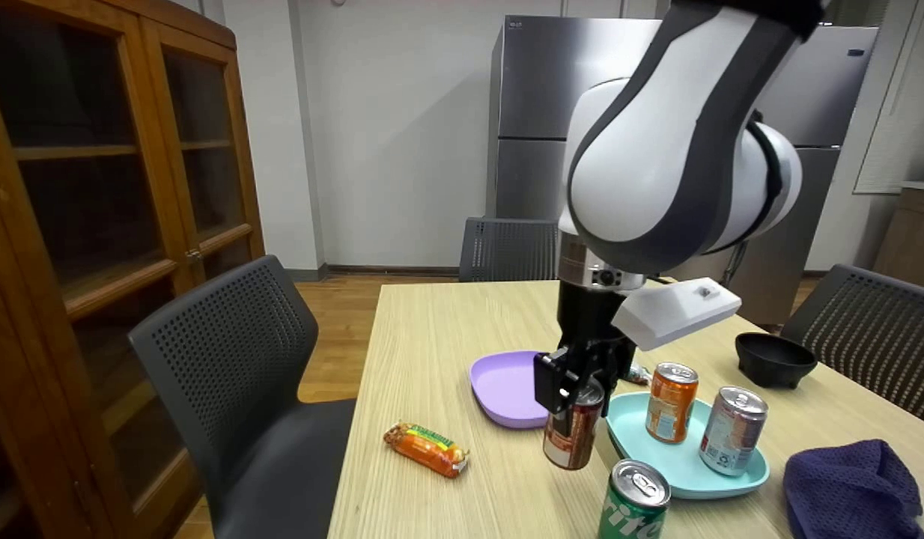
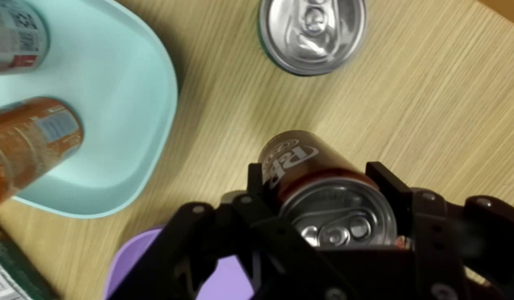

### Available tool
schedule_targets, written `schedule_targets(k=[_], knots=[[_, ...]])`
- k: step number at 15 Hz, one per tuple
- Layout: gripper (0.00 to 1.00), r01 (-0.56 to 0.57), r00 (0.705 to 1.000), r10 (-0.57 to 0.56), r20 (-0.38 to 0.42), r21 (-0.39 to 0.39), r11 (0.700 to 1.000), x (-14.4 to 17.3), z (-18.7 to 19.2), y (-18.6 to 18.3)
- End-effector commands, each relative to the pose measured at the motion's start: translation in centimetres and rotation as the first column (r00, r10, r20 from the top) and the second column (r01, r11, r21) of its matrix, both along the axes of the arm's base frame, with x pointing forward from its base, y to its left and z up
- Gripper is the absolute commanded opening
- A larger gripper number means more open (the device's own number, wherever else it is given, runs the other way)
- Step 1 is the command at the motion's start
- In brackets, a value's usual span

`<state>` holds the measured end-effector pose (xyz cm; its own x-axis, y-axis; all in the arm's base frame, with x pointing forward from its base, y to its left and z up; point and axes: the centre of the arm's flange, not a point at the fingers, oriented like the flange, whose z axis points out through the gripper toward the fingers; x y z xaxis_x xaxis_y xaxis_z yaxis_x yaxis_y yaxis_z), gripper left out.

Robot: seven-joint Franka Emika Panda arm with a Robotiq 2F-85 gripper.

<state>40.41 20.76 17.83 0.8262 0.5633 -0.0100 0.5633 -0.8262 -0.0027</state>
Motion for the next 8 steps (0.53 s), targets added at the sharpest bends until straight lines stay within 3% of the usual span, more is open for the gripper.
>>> schedule_targets(k=[1,8], knots=[[0.38,0.112,0.993,-0.113,0.044,0.018,0.993,0.0,2.0,-4.4],[0.38,0.307,0.949,-0.310,0.057,0.065,0.950,2.5,0.6,-9.5]])
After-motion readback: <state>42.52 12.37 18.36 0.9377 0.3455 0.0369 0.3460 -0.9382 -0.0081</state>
